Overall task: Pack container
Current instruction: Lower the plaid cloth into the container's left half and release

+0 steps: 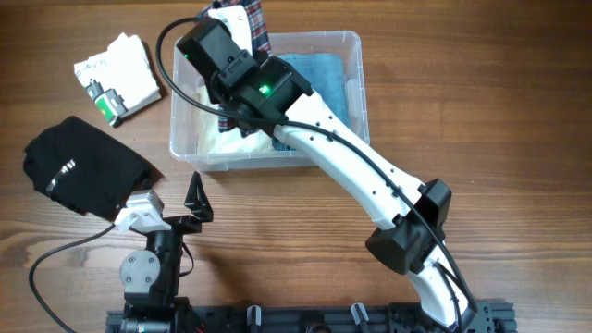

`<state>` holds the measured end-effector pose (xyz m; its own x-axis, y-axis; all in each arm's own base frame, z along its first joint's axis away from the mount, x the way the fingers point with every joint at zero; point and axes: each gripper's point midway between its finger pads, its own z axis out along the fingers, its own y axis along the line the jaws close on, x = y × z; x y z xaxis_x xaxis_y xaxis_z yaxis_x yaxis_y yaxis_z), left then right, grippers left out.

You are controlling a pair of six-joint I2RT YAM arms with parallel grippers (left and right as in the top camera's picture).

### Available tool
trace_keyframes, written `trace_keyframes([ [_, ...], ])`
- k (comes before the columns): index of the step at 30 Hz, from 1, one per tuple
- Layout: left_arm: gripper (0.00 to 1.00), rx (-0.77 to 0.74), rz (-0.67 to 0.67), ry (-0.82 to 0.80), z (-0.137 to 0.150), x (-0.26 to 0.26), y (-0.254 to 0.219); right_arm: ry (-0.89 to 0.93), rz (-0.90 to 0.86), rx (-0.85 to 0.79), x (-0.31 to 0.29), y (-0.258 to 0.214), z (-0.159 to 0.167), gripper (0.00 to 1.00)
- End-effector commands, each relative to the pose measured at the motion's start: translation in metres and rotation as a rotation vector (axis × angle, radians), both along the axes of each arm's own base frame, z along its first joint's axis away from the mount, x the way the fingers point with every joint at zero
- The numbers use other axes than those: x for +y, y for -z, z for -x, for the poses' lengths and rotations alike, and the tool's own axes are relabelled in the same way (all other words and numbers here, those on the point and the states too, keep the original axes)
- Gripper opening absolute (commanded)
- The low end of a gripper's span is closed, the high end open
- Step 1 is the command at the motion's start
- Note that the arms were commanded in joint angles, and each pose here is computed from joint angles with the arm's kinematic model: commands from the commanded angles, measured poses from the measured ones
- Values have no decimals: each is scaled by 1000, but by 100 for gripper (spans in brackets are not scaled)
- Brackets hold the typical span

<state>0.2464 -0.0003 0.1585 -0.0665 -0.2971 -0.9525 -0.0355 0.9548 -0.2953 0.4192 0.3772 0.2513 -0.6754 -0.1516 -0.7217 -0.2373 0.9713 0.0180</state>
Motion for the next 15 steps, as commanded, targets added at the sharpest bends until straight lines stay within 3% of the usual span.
trace_keyframes([
  [1, 100, 2, -23, 4, 0, 0, 2, 43, 2, -27, -12, -8, -10, 4],
  [15, 100, 2, -23, 4, 0, 0, 2, -23, -79, 175, 40, 91, -13, 4],
])
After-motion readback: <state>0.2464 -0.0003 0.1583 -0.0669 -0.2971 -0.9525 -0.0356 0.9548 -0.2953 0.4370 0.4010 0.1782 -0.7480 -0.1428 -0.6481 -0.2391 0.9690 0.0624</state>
